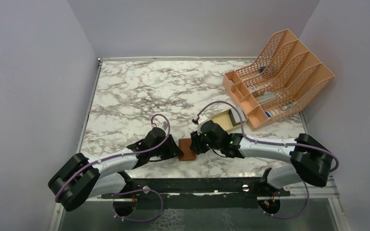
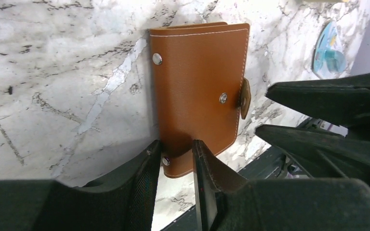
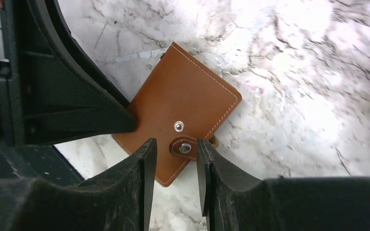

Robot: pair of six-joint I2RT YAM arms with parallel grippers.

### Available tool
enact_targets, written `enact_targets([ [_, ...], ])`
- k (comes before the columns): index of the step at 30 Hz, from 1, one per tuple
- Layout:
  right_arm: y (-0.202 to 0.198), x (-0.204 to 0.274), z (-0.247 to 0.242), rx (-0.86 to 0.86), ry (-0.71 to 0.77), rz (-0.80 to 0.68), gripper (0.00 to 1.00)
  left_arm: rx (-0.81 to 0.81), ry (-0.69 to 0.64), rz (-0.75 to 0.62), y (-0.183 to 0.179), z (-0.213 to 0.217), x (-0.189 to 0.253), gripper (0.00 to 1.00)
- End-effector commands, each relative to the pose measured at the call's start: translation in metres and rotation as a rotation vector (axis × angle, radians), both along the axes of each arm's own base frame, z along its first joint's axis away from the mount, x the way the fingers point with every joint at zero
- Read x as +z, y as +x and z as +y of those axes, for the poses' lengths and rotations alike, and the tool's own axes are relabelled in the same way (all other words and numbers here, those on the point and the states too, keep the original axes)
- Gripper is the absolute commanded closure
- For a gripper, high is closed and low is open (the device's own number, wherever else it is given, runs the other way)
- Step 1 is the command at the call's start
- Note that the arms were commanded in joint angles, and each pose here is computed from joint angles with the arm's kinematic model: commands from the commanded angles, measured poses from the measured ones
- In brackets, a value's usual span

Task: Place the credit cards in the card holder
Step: Close the card holder at the center of the board.

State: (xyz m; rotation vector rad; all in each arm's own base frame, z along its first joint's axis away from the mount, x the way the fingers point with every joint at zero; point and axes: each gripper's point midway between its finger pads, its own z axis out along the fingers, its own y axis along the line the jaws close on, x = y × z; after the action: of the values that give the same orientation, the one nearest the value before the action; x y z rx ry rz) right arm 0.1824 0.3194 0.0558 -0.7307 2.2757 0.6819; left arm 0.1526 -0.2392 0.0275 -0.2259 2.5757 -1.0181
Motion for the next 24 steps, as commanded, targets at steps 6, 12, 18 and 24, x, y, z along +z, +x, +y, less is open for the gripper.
enact_targets([
  [6, -0.008, 0.015, -0.021, -0.235, 0.085, 0.122, 0.62, 0.038, 0.000, -0.125, 0.023, -0.002, 0.043, 0.61],
  [12, -0.006, 0.012, -0.011, -0.287, 0.159, 0.228, 0.59, 0.062, 0.053, -0.200, 0.042, 0.003, 0.053, 0.63],
  [18, -0.006, 0.004, -0.005, -0.293, 0.182, 0.278, 0.62, 0.000, 0.055, -0.201, 0.046, -0.009, 0.041, 0.65],
  [24, -0.006, -0.006, -0.006, -0.321, 0.195, 0.298, 0.67, -0.035, 0.112, -0.141, 0.042, -0.009, 0.012, 0.67],
])
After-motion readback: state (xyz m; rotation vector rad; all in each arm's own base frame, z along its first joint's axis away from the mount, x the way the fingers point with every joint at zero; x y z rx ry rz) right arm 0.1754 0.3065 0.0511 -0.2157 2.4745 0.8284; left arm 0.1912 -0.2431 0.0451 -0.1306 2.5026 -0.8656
